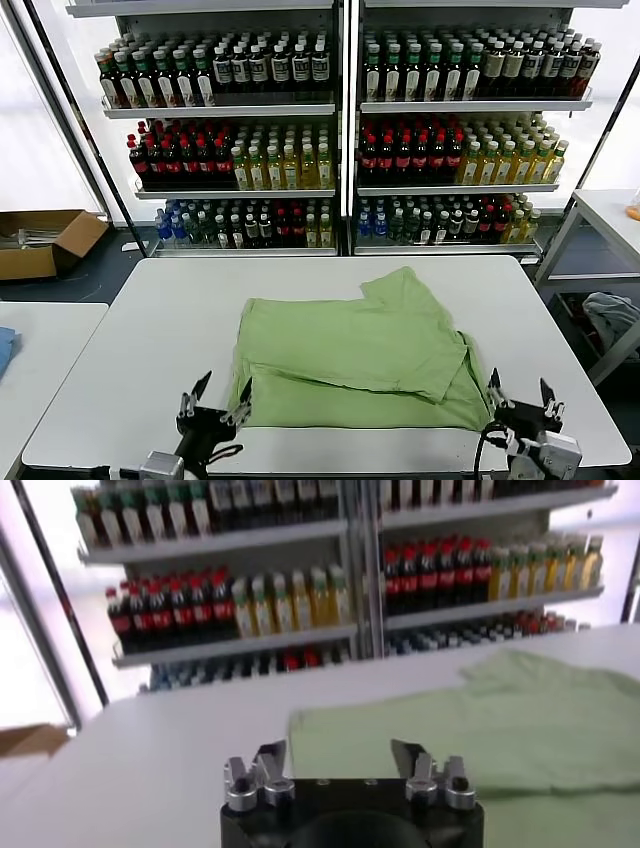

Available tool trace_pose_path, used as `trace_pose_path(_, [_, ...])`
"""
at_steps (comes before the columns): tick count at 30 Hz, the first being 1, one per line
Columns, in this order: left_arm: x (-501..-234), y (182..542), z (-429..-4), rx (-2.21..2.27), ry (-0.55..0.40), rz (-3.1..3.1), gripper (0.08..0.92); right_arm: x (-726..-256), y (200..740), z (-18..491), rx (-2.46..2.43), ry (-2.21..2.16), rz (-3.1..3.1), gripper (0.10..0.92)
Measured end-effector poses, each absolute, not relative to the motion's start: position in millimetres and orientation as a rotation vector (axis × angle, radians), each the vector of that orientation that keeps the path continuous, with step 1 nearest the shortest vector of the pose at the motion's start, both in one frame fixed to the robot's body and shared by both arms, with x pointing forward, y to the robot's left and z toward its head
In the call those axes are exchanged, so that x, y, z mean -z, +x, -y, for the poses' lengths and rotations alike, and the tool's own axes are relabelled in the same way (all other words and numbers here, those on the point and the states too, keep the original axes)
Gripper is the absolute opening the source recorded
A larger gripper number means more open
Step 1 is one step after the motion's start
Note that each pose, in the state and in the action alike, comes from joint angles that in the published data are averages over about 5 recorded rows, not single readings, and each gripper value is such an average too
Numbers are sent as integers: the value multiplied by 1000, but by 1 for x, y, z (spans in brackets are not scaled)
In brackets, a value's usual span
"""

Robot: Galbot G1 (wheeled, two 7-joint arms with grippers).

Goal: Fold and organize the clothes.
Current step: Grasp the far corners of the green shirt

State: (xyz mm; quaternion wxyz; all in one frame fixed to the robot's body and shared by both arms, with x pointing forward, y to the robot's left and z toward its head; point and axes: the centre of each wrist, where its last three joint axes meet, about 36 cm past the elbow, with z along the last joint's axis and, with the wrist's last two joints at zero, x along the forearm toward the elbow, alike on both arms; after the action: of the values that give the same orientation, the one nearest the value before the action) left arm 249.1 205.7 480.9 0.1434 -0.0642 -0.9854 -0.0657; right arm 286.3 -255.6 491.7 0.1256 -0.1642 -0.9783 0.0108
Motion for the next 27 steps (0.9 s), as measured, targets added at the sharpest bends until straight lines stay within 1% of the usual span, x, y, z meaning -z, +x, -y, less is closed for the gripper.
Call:
trace_pose_path(2, [-481, 260, -208, 200, -212, 2870, 795, -490, 303, 263, -30, -420, 2885, 819])
trace_pose_path(4, [-480, 273, -211, 209, -250, 2888, 815, -488, 321, 272, -45, -329, 2915, 821])
trace_pose_path(9, [-473, 314, -222, 225, -363, 2893, 822, -484, 372, 295, -137, -54, 2941, 823])
trace_pose_path(12, [-469, 342, -229, 216, -402, 2878, 823, -483, 406, 305, -188, 62, 2927, 823])
trace_pose_path(19, [-457, 410, -242, 174, -417, 2823, 823, -475, 476, 316, -261, 175, 2860, 823])
trace_pose_path(27, [-441, 476, -253, 165, -380, 2749, 823, -463, 543, 313, -291, 192, 2802, 823])
